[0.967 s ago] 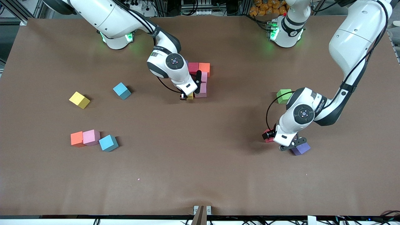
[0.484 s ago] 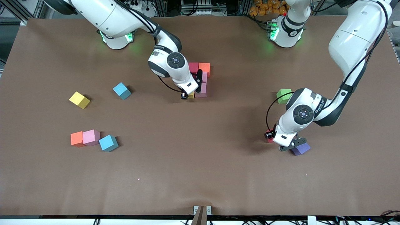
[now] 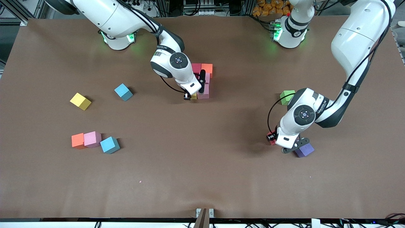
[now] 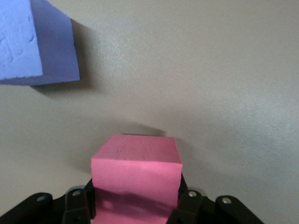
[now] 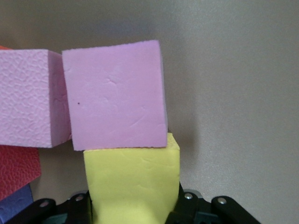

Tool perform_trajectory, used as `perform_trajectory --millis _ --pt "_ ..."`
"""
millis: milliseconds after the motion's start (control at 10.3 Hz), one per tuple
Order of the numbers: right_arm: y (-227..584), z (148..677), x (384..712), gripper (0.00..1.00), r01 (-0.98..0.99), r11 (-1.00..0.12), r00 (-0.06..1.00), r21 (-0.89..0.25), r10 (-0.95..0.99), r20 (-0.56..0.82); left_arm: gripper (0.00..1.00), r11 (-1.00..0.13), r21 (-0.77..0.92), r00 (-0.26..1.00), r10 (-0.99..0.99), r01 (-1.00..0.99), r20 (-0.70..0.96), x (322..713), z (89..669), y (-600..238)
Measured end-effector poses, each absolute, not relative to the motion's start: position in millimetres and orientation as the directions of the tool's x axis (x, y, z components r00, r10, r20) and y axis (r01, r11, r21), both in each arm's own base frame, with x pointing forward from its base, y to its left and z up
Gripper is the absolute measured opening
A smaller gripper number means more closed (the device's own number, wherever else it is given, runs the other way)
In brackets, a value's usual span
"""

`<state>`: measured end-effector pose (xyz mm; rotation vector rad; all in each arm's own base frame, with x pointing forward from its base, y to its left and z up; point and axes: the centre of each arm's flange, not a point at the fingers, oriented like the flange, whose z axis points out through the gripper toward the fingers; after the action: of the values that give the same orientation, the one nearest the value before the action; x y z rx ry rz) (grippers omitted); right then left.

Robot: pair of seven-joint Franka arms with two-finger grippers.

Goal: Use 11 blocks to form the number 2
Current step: 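Carry the red cube to the group while the right gripper reaches cyan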

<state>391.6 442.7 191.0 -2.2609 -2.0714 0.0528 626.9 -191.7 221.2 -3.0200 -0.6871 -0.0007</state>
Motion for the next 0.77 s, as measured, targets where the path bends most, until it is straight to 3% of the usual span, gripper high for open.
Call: perform_trajectory --millis 193,484,580,774 --pt "443.1 191.0 391.1 0.56 0.990 -0.115 0.118 -0.079 0.993 0.023 0.60 -0.877 -0.037 0.878 0.479 0.479 0.015 624.1 229.7 -204.0" --pt "439.7 181.6 391.0 0.95 0.987 -0.131 0.133 -0.095 0.991 0.011 0.60 -0.836 -0.024 0.837 0.548 0.548 -0.004 621.3 246.3 -216.4" --pt "439.4 179.8 390.6 1.00 0.986 -0.133 0.135 -0.098 0.991 0.009 0.60 -0.820 -0.016 0.820 0.572 0.572 -0.012 619.1 252.9 -223.3" --pt "440.4 181.2 391.3 1.00 0.986 -0.134 0.135 -0.098 0.991 0.012 0.60 -0.778 -0.010 0.778 0.628 0.628 -0.019 612.4 262.1 -240.3"
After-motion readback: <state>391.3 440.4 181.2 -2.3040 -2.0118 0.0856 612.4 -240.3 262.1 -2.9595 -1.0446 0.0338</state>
